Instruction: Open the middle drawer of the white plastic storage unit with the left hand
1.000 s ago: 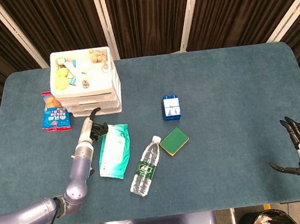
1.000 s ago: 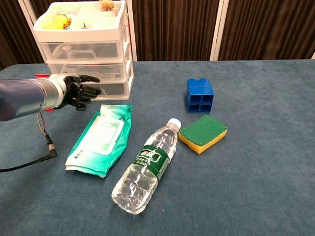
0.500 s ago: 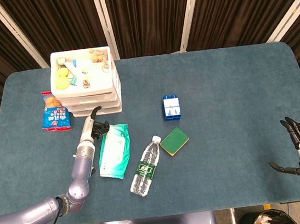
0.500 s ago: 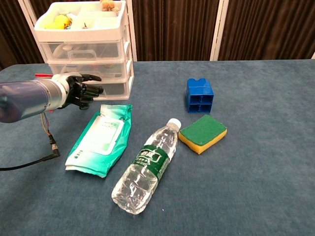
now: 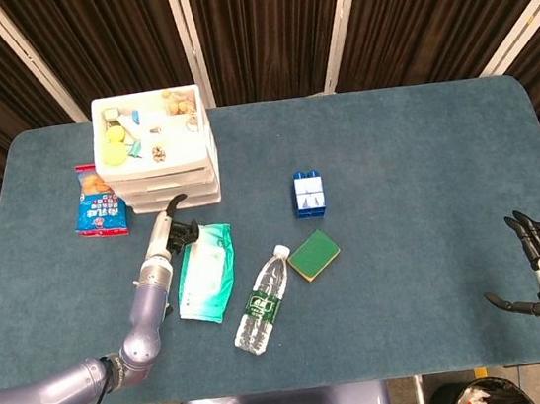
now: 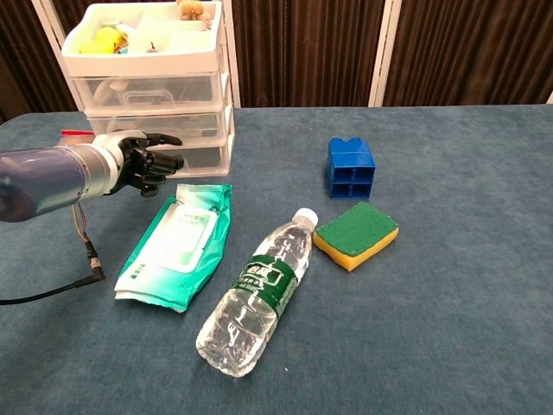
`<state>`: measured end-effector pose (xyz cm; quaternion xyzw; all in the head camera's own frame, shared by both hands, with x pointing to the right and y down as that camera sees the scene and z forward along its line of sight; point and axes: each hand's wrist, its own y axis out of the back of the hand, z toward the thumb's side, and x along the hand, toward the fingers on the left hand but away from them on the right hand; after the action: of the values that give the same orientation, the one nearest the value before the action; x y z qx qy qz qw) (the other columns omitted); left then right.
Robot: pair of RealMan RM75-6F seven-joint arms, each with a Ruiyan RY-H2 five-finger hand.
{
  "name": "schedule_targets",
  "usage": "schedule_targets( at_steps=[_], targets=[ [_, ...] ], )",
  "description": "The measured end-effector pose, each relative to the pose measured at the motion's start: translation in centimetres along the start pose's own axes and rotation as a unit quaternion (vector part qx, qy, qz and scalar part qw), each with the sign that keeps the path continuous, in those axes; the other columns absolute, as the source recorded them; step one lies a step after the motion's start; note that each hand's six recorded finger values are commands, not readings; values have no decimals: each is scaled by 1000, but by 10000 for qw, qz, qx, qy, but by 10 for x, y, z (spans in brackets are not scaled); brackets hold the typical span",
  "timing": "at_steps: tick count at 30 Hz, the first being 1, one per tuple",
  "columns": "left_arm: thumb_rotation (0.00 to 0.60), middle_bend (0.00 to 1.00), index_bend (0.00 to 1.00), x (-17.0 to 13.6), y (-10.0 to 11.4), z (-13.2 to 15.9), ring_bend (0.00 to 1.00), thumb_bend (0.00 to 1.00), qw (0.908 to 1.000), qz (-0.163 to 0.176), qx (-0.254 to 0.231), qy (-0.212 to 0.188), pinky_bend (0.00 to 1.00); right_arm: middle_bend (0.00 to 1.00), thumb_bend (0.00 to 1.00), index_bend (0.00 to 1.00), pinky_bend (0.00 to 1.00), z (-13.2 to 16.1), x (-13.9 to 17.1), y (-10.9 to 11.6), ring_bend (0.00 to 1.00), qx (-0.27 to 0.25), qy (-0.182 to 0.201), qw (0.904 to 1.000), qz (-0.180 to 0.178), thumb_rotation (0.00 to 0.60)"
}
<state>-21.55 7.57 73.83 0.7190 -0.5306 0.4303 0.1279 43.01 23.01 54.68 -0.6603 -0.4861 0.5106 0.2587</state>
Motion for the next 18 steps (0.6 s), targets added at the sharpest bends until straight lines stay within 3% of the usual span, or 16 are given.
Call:
schedule_targets(
  at_steps=[18],
  targets=[
    [600,986,154,-12,-6,-2,937,619,9998,-204,32,-55,862,0,115,0,0,-1,0,0,0,11,-5,10000,-10,600]
  ],
)
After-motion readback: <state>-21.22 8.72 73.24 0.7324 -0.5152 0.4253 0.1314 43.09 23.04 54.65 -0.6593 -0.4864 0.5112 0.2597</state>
